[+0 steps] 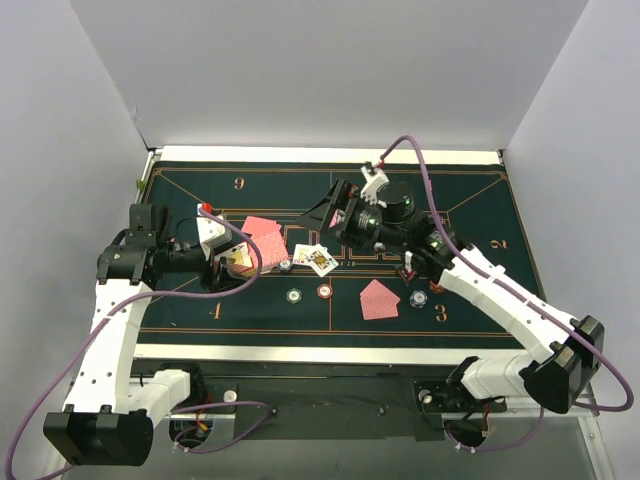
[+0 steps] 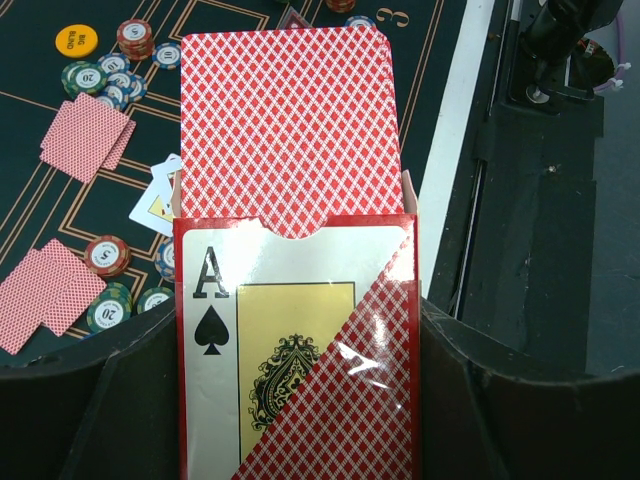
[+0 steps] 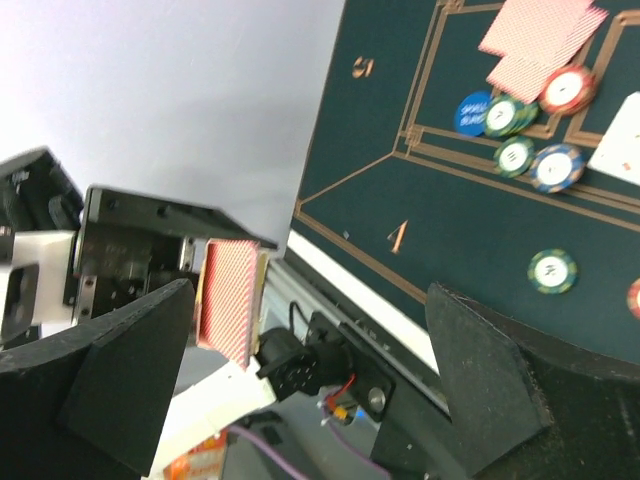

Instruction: Distribute texas hold em gaming equipment

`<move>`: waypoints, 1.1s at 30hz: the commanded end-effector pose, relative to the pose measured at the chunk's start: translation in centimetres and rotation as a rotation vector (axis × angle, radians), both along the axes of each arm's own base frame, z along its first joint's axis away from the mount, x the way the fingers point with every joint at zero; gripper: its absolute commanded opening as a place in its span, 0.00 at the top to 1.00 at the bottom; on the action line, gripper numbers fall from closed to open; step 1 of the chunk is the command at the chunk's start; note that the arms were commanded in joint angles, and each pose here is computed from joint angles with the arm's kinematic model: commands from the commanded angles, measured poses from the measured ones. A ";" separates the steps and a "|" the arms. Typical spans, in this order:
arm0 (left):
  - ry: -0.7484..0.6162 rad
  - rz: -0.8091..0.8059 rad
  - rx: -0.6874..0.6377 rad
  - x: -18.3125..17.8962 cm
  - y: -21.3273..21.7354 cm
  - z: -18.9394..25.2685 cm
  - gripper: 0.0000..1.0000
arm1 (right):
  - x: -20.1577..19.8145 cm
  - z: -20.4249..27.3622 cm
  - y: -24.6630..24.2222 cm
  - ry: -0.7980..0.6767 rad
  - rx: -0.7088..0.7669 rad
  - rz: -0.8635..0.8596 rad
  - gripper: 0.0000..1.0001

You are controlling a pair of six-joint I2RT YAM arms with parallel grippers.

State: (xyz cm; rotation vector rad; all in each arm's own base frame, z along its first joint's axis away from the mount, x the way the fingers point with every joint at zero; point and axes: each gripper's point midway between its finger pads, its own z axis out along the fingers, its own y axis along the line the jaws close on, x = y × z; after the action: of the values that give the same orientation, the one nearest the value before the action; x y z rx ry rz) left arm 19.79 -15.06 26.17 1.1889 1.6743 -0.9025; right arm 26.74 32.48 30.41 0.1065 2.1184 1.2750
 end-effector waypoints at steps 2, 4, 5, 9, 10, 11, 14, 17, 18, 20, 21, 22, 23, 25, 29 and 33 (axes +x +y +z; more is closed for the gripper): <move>-0.060 -0.024 -0.031 0.2 -0.3 1.4 1.00 | -3.2 1.7 4.3 -0.002 0.062 0.132 0.05; -0.062 -0.023 -0.030 0.2 -0.3 1.4 1.00 | -3.5 1.5 5.5 0.011 0.061 0.150 0.05; -0.060 -0.022 -0.029 0.2 -0.2 1.4 1.00 | -3.4 1.6 5.9 0.012 0.066 0.151 0.05; -0.062 -0.020 -0.026 0.1 -0.2 1.4 1.00 | -3.8 1.2 7.4 0.017 0.066 0.171 0.04; -0.063 -0.020 -0.027 0.1 -0.2 1.4 1.00 | -3.8 0.6 7.8 0.028 0.058 0.171 0.04; -0.063 -0.020 -0.026 0.2 -0.2 1.4 1.00 | -3.8 0.5 8.0 0.032 0.059 0.170 0.07; -0.063 -0.022 -0.029 0.1 -0.2 1.5 1.00 | -3.7 -0.8 8.7 0.065 0.052 0.167 0.14; -0.065 -0.023 -0.034 0.1 -0.3 1.7 1.00 | -3.6 -1.2 9.0 0.079 0.053 0.166 0.23; -0.064 -0.022 -0.035 0.1 -0.3 1.7 1.00 | -3.7 -1.4 9.0 0.084 0.051 0.167 0.25; -0.067 -0.022 -0.033 0.1 -0.3 1.7 1.00 | -3.6 -1.6 8.7 0.085 0.041 0.159 0.33; -0.065 -0.022 -0.033 0.1 -0.3 1.7 1.00 | -3.5 -1.6 8.5 0.085 0.040 0.153 0.35; -0.067 -0.021 -0.032 0.1 -0.3 1.7 1.00 | -3.4 -1.8 8.1 0.087 0.036 0.145 0.40; -0.067 -0.021 -0.032 0.1 -0.3 1.7 1.00 | -3.4 -1.4 7.8 0.080 0.041 0.138 0.42; -0.068 -0.022 -0.033 0.1 -0.3 1.7 1.00 | -3.2 -1.6 7.1 0.086 0.041 0.121 0.47; -0.070 -0.022 -0.035 0.3 -0.3 1.7 1.00 | -3.2 -1.7 5.7 0.082 0.032 0.093 0.54; -0.074 -0.020 -0.039 0.4 -0.3 1.9 1.00 | -3.3 -2.1 4.9 0.086 0.026 0.080 0.58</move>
State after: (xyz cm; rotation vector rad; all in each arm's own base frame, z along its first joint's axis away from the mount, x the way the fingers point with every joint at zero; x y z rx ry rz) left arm 19.94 -14.90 25.98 1.1885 1.6859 -0.8882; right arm 23.40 38.79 27.63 0.0716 2.2318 1.3890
